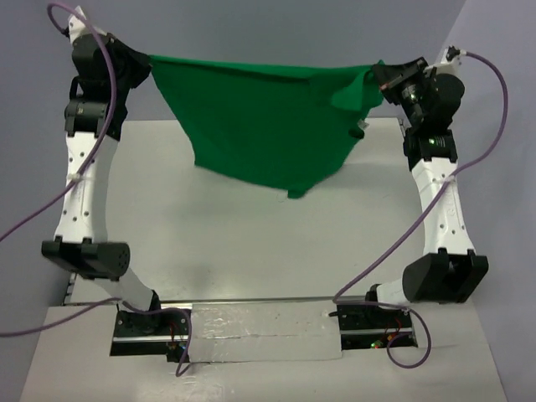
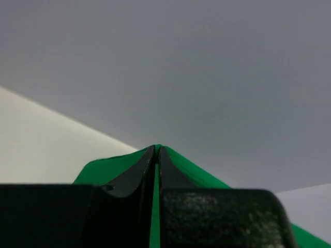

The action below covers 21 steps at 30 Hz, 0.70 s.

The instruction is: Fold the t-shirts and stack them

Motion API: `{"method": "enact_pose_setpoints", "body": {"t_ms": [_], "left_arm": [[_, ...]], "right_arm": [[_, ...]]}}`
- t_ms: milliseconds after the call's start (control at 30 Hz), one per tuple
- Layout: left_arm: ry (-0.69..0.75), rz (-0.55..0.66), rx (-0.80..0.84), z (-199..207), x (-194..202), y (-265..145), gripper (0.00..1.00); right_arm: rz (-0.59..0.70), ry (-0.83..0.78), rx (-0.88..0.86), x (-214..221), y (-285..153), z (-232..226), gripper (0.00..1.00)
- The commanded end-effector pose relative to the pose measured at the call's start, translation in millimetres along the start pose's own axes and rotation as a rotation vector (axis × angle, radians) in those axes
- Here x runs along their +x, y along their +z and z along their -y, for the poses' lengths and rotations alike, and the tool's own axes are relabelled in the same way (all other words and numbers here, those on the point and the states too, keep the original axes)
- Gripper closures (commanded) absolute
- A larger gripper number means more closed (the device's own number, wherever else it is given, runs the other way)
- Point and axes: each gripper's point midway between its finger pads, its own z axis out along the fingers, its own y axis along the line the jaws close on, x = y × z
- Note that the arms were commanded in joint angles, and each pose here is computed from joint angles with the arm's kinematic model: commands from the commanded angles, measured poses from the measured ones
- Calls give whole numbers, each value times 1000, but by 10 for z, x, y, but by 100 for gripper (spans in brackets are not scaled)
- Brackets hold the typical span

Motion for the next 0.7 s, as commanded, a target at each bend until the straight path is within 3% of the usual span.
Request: {"method": "enact_pose_setpoints", "body": {"t_ms": [0,133,200,267,333,367,467,667], "left_arm": [[7,3,80,-63,51,-505,90],[-45,-79,86,-411,567,-859,90],[-57,-218,-9,-990,1317,-994,90],[-61,-232,-4,-1086,1456,-1151,90],[-76,-407,-128,-1784,2378,-1396,90],[-90,-414,-133,-1809,2425,-1432,90],[-129,-536,-279,-2440,3168,-1755,90],[-130,-511,-346,-2616,3237,-1754,90]], "right_arm": [[5,-24,-88,85,-464,-131,91],[-66,-63,113,699,-949,657,91],[-111,-91,245,1008,-1248,1105,90],[-156,-121,320,1211,-1368,1400,88],[-283,-113,465,1618,-1633,1861,62],[-298,-111,488,1681,-1679,1937,54],[-396,-48,654,2041,-1977,2347,40],[-436,-2,618,2127,-2035,2220,31]]}}
